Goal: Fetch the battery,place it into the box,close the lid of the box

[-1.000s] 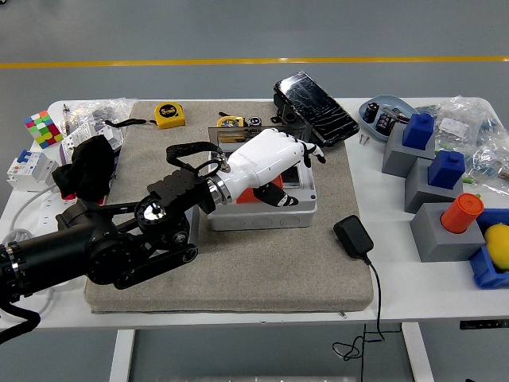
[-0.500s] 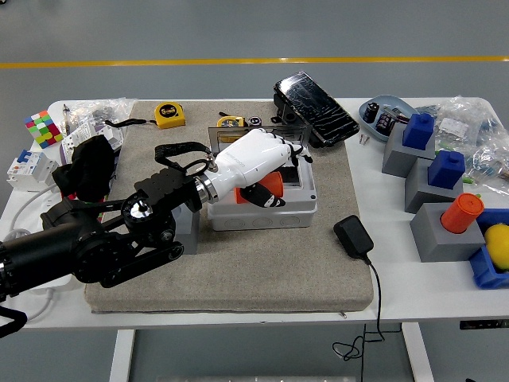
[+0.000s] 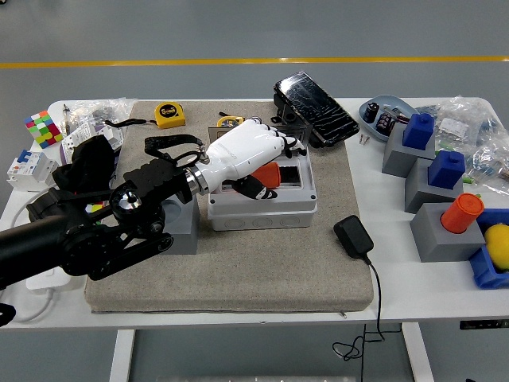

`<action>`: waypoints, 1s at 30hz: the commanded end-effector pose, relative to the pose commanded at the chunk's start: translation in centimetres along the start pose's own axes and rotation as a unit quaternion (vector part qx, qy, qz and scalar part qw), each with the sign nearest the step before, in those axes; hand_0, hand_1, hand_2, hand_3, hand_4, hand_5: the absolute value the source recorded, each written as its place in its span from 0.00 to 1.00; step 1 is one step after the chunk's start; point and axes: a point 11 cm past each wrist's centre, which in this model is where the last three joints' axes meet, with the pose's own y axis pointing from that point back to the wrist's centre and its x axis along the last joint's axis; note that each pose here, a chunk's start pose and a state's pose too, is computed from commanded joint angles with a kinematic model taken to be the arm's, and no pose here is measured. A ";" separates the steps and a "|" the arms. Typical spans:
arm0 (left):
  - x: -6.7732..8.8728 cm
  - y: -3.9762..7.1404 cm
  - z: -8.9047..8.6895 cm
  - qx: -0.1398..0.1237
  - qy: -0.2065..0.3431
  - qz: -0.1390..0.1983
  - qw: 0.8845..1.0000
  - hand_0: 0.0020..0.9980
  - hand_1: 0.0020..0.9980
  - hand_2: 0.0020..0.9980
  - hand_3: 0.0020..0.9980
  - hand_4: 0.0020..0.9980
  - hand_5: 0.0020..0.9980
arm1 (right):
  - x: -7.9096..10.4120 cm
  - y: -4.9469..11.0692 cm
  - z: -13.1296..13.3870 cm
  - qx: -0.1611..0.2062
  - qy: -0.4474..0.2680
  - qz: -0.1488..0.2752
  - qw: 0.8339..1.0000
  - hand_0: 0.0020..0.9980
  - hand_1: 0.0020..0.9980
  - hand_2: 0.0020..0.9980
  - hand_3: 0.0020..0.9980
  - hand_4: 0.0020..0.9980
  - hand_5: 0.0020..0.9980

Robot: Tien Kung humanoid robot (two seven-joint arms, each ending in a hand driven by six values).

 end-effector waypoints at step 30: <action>1.1 0.7 -2.5 0.157 0.130 -0.044 0.978 0.71 0.88 0.86 0.85 1.00 0.70 | -0.1 0.0 0.4 -0.004 -0.001 -0.001 1.000 0.65 0.68 0.69 0.63 0.99 0.55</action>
